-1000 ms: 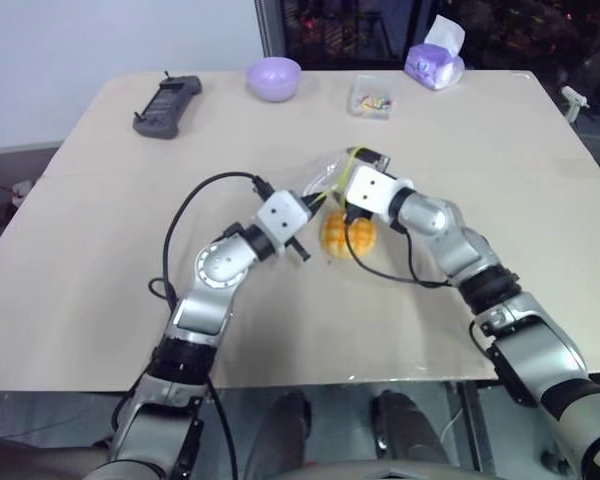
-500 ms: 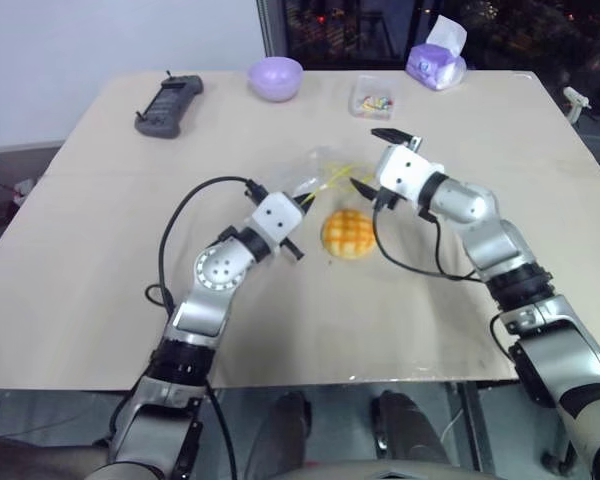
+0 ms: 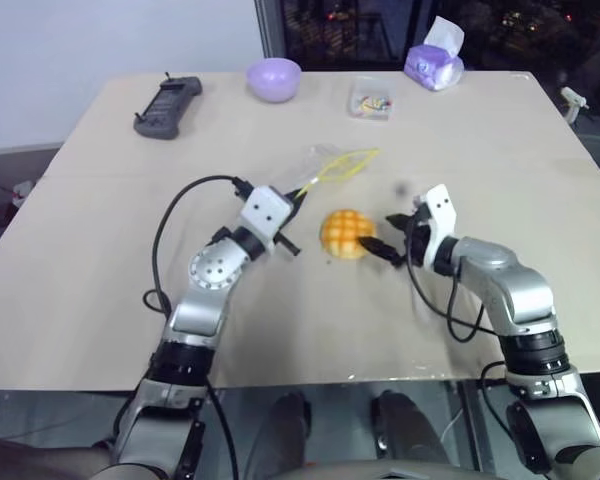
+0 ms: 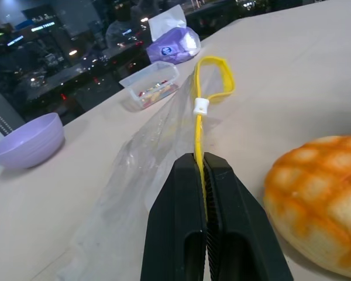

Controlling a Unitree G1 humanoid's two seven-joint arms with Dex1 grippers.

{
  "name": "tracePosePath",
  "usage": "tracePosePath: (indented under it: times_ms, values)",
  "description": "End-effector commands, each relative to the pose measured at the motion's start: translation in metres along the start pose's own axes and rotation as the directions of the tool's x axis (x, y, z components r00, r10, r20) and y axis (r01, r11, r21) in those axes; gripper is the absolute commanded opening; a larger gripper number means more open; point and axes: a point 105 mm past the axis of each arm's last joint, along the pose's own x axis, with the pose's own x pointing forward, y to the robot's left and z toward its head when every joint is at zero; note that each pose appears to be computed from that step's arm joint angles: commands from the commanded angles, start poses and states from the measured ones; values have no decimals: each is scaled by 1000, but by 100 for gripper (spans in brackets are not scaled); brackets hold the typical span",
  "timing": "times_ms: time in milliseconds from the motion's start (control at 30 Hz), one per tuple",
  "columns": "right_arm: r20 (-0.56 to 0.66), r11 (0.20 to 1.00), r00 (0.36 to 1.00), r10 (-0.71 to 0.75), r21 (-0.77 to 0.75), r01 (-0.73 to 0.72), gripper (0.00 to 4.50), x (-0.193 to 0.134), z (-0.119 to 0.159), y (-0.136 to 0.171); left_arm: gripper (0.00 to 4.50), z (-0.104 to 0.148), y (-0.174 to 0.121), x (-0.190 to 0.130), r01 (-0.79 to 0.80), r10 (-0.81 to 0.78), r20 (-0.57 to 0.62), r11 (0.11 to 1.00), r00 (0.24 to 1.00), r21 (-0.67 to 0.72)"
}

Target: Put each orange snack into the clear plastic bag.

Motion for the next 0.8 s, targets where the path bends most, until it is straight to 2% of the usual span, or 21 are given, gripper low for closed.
tracePosePath:
  times_ms: [33, 133, 300, 400, 500, 533, 633, 667, 700, 733, 767, 800]
  values:
    - [30, 999, 999, 31, -33, -30, 442, 3, 6, 12, 0, 6, 8, -5, -20, 20, 22, 1000, 1000, 9]
    - [41, 998, 998, 53, -48, -51, 442, 10, 7, 18, 0, 5, 9, -7, -20, 19, 17, 1000, 1000, 9]
    - [-4, 993, 1000, 0, -119, 0, 442, 22, -3, 12, 0, 4, 9, -7, -17, 17, 14, 1000, 1000, 8]
    - [-63, 975, 996, -65, -215, 50, 442, 27, -16, 3, 0, 4, 9, -8, -18, 18, 14, 1000, 1000, 8]
    - [-62, 970, 987, -148, -203, 133, 354, 28, -18, -11, 0, 3, 9, -9, -21, 21, 13, 1000, 1000, 9]
    - [-61, 969, 986, -158, -200, 143, 307, 28, -18, -14, 0, 3, 9, -9, -22, 22, 12, 1000, 1000, 9]
    - [-53, 966, 987, -153, -220, 138, 179, 25, -15, -17, 0, 3, 9, -10, -24, 24, 10, 1000, 1000, 9]
    - [-51, 965, 987, -155, -222, 140, 152, 23, -14, -19, 0, 3, 9, -10, -24, 24, 9, 1000, 1000, 9]
    - [-49, 964, 986, -157, -223, 142, 90, 21, -13, -21, 0, 2, 9, -11, -25, 25, 9, 1000, 1000, 10]
    - [-50, 964, 987, -151, -227, 136, 66, 19, -12, -22, 0, 2, 9, -11, -25, 25, 9, 1000, 1000, 10]
    - [-50, 966, 991, -122, -237, 107, 21, 15, -10, -20, 0, 2, 9, -11, -25, 25, 10, 1000, 1000, 10]
    - [-53, 968, 995, -88, -242, 73, 4, 11, -8, -18, 0, 3, 9, -11, -25, 24, 10, 1000, 1000, 11]
